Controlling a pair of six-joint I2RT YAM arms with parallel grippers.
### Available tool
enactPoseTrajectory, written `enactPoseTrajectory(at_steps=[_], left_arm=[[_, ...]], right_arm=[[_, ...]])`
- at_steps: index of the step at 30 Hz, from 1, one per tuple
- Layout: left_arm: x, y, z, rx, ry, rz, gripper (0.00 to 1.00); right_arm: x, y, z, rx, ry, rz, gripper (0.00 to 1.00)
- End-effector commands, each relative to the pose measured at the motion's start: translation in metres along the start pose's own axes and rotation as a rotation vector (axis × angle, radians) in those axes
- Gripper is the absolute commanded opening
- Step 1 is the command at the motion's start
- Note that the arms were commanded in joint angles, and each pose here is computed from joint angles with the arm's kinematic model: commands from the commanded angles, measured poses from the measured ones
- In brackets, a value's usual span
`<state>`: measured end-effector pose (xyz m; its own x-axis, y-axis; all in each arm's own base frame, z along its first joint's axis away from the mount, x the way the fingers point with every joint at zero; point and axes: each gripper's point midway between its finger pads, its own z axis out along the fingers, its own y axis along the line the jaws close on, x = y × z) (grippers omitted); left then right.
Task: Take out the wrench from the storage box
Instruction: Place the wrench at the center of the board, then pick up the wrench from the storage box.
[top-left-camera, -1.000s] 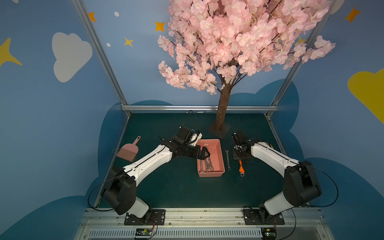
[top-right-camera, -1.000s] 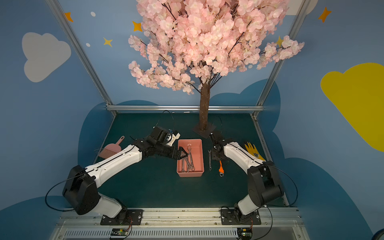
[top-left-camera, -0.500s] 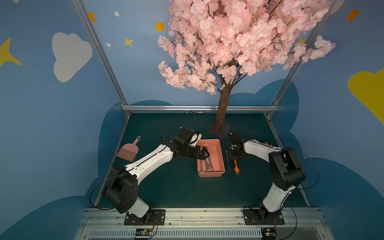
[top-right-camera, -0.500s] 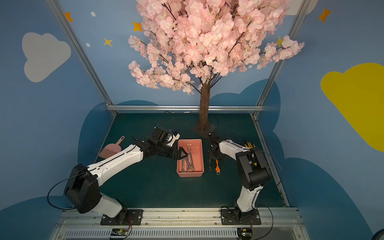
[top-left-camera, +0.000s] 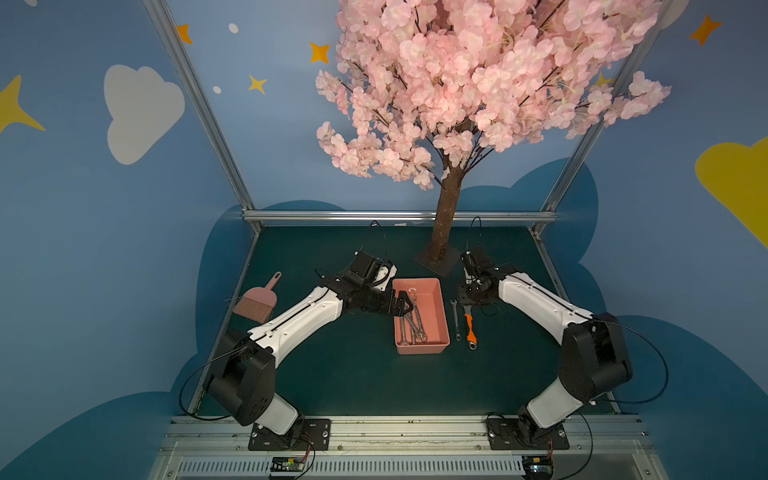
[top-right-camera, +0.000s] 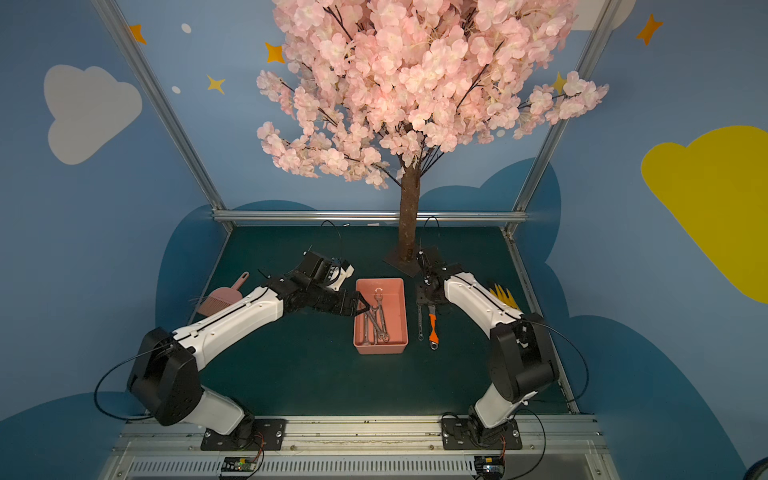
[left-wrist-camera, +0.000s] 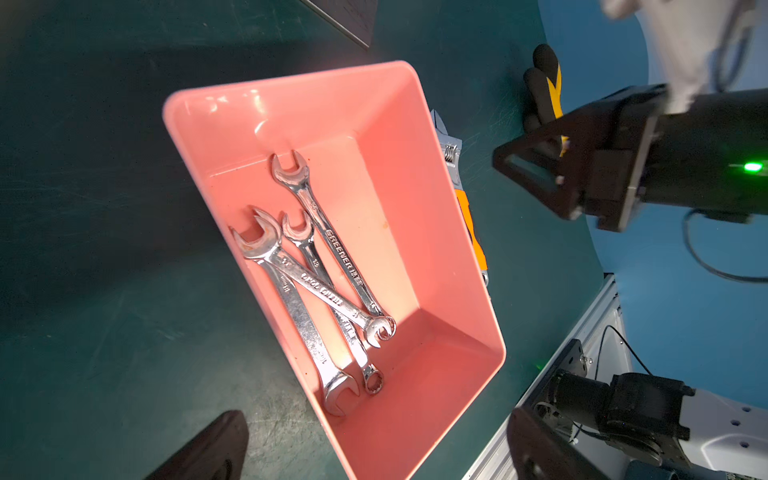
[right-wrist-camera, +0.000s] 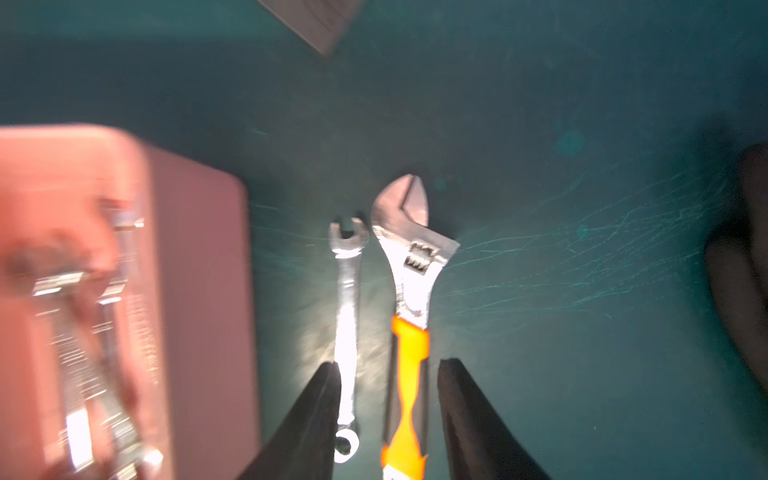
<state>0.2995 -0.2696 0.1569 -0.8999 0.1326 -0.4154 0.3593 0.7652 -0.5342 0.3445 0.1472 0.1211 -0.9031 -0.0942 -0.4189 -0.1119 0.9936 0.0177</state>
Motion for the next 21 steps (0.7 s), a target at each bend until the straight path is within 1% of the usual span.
enactPoseTrajectory(at_steps=[1,3,5,9,11,16,21], left_arm=[[0.007,0.007,-0.005,0.001,0.016,-0.002,1.00],[0.007,0.009,-0.006,0.004,0.013,-0.009,1.00],[0.007,0.010,-0.008,0.006,0.008,-0.012,1.00],[0.010,0.012,-0.011,0.010,0.001,-0.018,1.00],[0.012,0.014,-0.013,0.008,0.001,-0.021,1.00],[0.017,0.016,-0.019,0.003,-0.012,-0.026,1.00],[0.020,0.021,-0.021,-0.003,-0.015,-0.036,1.00]], right_arm=[[0.008,0.044,-0.035,-0.139,0.002,-0.019,0.43],[0.011,0.071,-0.044,-0.194,0.001,-0.030,0.42],[0.014,0.095,-0.046,-0.217,-0.005,-0.057,0.41],[0.021,0.125,-0.031,-0.197,0.015,-0.119,0.40],[0.025,0.135,-0.014,-0.181,0.030,-0.135,0.39],[0.035,0.142,0.024,-0.129,0.071,-0.168,0.39],[0.037,0.143,0.050,-0.089,0.095,-0.213,0.39]])
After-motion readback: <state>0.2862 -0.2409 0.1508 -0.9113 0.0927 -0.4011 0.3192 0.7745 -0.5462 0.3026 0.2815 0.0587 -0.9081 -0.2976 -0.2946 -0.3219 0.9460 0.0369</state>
